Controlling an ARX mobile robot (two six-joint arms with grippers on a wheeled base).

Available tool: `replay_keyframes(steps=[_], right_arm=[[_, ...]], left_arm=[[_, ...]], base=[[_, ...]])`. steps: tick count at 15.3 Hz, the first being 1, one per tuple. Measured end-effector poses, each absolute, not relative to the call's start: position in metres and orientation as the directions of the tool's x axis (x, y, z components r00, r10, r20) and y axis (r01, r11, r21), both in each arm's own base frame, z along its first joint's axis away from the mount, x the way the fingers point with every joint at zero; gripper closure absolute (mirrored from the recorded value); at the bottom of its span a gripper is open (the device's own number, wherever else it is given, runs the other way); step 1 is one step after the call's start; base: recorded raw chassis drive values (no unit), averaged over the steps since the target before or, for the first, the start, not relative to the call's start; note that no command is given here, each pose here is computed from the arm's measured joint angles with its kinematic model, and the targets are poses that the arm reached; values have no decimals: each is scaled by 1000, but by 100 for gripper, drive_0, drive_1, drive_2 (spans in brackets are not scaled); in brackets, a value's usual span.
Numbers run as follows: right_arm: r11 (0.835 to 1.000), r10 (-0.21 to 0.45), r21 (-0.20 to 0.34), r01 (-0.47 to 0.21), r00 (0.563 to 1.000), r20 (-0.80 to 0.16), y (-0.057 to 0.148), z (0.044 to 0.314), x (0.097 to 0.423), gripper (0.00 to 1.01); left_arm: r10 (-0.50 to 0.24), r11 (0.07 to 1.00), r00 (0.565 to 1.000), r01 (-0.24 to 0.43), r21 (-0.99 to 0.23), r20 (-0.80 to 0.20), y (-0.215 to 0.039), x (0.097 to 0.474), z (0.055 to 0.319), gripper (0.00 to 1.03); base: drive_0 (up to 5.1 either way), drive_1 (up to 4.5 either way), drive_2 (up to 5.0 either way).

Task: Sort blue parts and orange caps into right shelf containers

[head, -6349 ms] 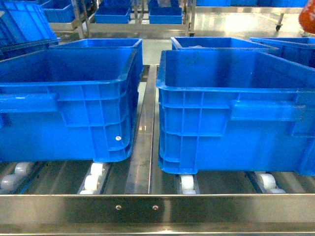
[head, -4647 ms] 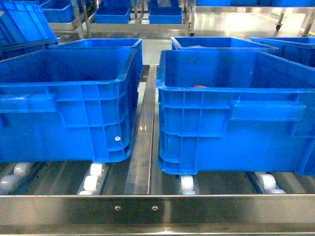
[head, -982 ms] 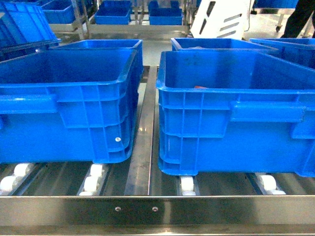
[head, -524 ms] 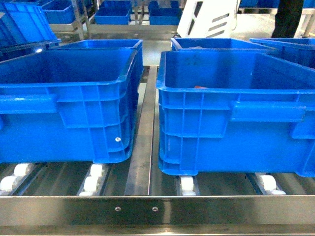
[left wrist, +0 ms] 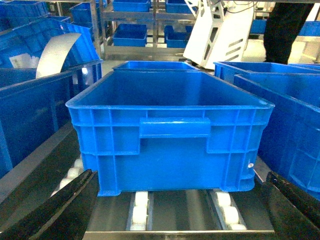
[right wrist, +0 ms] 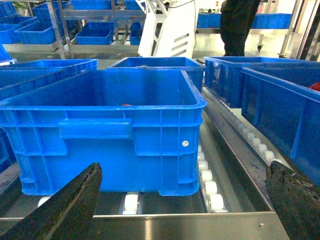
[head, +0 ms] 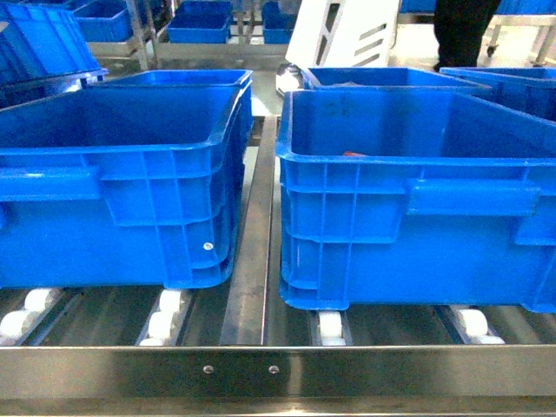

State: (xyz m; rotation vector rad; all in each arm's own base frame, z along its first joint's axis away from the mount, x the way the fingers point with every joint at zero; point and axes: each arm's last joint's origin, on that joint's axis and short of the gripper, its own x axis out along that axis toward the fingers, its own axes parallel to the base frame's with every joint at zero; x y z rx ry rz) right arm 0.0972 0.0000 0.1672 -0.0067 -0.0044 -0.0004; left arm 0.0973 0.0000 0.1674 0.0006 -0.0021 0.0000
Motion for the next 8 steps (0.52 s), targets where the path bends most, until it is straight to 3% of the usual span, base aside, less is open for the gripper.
replay_keyframes(steps=[8], right_arm=[[1000,0,-7,0,1000,4,0,167,97,3]], left_arm=[[0,1000,1000,0,1,2,0,97,167,5]], base=[[0,0,0]])
